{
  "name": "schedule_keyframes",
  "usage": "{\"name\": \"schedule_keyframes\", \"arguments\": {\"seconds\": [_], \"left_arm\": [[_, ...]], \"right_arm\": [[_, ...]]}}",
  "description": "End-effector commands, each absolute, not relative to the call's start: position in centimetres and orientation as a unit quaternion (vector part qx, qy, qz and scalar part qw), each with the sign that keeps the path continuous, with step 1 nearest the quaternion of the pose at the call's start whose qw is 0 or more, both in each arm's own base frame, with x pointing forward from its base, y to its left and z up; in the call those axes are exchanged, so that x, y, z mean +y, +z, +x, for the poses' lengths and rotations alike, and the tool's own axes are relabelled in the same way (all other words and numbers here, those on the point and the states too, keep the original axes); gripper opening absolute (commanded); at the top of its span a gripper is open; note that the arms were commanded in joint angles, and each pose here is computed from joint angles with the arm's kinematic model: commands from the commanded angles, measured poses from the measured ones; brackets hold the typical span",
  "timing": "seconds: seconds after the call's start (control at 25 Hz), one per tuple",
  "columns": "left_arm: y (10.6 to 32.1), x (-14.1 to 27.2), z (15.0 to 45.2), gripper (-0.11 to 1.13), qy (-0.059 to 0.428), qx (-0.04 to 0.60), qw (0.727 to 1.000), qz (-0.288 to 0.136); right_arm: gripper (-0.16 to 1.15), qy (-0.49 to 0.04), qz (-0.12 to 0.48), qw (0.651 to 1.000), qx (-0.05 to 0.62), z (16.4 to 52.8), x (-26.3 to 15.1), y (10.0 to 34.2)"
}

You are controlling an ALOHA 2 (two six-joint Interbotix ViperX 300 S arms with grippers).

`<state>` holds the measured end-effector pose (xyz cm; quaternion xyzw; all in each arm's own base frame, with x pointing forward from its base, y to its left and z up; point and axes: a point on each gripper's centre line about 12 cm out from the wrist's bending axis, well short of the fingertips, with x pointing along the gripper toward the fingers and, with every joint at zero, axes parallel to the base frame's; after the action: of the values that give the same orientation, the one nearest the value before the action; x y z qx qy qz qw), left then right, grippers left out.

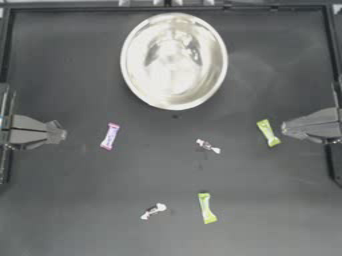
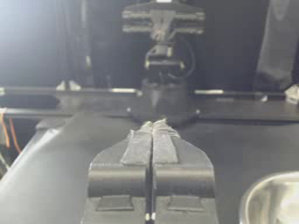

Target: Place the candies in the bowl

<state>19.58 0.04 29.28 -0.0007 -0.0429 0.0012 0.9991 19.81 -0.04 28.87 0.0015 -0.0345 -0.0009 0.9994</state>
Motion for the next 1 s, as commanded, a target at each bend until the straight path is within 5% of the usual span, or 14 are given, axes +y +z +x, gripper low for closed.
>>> {"name": "schedule_keyframes", "arguments": {"seconds": [0.04, 0.4, 0.64, 0.72, 1.0], "left_arm": [[29.7, 0.1, 19.5, -0.02, 0.002, -0.039, 0.999, 0.002], [30.0, 0.6, 19.8, 0.18, 0.014, 0.005, 1.0, -0.005], [29.4, 1.6, 20.4, 0.93, 0.042, 0.054, 0.996, -0.06], [29.3, 2.2, 20.7, 1.09, 0.06, 0.069, 0.992, -0.089], [29.4, 4.6, 21.8, 0.98, 0.114, 0.133, 0.967, -0.184]], "right_arm": [[-0.07, 0.001, 0.005, 0.999, -0.04, 19.8, 0.0, 29.0], [0.26, 0.004, -0.004, 1.0, -0.031, 19.8, 0.1, 28.5], [0.85, 0.008, -0.015, 0.999, -0.037, 19.9, 0.2, 28.8], [0.99, 0.008, -0.013, 0.999, -0.037, 19.9, 0.2, 28.9], [1.0, 0.003, 0.003, 0.999, -0.038, 19.8, 0.1, 29.0]]}}
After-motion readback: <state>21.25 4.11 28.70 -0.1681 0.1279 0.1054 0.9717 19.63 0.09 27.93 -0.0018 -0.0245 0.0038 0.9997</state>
